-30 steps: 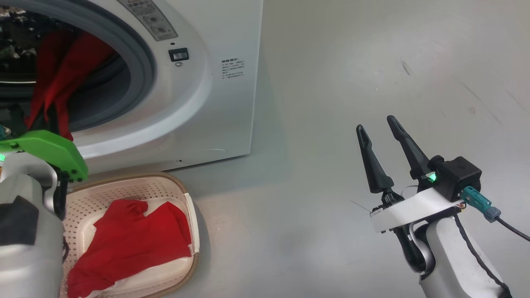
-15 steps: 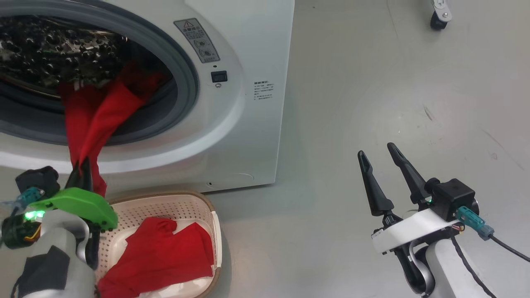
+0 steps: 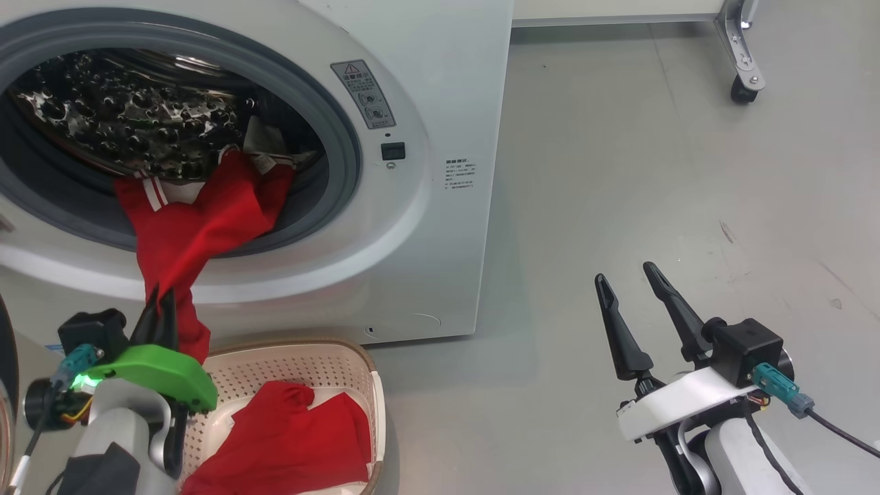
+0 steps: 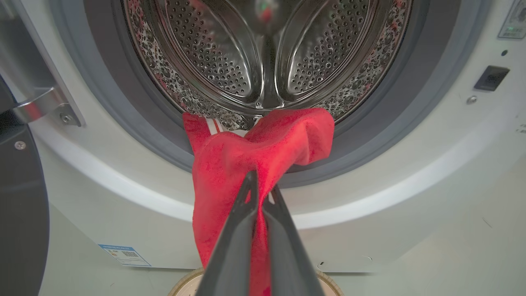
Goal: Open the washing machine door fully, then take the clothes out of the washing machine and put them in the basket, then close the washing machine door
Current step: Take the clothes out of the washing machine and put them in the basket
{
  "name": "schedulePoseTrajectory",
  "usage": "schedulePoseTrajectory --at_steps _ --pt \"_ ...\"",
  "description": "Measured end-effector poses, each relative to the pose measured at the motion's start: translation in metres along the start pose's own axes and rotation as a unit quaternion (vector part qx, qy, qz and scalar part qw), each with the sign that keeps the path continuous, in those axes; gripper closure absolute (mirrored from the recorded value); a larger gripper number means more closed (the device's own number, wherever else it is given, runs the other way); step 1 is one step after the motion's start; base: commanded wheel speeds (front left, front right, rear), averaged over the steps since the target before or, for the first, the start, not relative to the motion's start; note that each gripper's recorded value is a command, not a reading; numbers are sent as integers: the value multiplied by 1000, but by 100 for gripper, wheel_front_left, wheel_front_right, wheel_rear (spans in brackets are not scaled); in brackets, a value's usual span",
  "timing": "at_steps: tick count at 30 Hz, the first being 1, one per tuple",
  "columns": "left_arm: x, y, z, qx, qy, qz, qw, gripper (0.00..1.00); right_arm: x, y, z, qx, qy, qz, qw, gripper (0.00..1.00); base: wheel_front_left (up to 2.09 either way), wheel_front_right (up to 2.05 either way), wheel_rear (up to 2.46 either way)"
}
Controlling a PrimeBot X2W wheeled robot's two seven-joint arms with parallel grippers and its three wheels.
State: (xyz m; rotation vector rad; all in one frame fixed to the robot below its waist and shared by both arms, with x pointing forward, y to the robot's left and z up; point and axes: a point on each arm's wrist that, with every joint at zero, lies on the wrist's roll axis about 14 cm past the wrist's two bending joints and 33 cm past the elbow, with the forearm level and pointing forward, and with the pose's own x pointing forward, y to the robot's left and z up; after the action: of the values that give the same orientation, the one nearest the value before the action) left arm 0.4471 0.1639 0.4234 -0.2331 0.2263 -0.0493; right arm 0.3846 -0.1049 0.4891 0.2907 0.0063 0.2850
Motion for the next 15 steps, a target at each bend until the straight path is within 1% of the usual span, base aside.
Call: schedulePoseTrajectory --at_steps 5,10,12,15 --pt "3 -9 42 8 -68 -15 998 100 1 3 1 0 -2 6 1000 0 0 0 0" --pt "2 -13 90 12 -142 -22 990 100 3 6 2 2 -3 10 1000 0 0 0 0" --pt "-1 -14 104 15 -165 -24 986 100 4 7 2 2 -3 11 1000 0 0 0 0" --pt "-6 -16 113 19 -184 -27 982 100 5 7 1 4 -3 12 1000 0 0 0 0"
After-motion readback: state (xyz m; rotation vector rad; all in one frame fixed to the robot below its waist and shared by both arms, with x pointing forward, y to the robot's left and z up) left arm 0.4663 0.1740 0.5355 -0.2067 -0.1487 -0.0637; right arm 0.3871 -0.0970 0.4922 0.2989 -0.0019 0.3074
